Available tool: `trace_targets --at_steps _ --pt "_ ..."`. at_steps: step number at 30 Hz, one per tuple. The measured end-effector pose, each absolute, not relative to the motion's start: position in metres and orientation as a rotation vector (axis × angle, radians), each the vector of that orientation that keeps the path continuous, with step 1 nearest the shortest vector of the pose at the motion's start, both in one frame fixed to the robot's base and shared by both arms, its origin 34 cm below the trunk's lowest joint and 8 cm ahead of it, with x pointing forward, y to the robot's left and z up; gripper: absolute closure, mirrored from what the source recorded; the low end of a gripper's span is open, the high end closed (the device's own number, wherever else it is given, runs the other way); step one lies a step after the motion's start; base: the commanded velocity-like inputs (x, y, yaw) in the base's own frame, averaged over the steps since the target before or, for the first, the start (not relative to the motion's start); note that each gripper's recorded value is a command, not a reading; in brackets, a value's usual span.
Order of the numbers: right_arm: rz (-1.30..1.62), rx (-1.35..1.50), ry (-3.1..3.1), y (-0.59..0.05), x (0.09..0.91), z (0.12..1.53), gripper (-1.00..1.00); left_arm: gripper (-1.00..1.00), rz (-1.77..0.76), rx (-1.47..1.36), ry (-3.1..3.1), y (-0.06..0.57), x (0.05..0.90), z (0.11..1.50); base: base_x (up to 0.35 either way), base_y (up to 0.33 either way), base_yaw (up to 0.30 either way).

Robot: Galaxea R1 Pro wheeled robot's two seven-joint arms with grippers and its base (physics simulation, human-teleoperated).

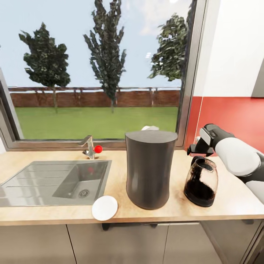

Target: Set up a coffee station on the kitchen countertop: keep the coffee maker on the countertop, move the bottle of coffee from the kitchen shelf to the counter next to the coffee maker, place a paper coffee filter on top of the coffee maker, put the saucer next to the coffee maker with the coffee cup on the saucer, and place the electric kettle next to the coffee maker.

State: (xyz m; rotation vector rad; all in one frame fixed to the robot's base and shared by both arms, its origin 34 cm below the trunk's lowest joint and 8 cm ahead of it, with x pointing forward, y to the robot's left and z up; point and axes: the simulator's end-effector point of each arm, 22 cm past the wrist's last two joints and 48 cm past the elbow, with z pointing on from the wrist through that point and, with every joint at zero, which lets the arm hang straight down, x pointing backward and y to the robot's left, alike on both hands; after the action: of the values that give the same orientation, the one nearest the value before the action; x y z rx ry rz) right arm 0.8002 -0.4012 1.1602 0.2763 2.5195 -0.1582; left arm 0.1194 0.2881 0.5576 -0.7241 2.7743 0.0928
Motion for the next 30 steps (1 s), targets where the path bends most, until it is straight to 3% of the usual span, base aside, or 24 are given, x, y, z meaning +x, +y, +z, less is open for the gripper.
trace_targets --at_steps 18,30 --pt "-0.191 0.46 2.28 -0.462 0.815 1.22 -1.0 -1.0 0.085 -0.713 2.769 0.287 0.119 0.573 -0.007 0.0 0.0" --pt "-0.139 0.496 2.108 -0.494 0.824 1.268 -1.0 -1.0 0.041 -0.707 2.78 0.268 0.121 0.572 -0.301 0.0 0.0"
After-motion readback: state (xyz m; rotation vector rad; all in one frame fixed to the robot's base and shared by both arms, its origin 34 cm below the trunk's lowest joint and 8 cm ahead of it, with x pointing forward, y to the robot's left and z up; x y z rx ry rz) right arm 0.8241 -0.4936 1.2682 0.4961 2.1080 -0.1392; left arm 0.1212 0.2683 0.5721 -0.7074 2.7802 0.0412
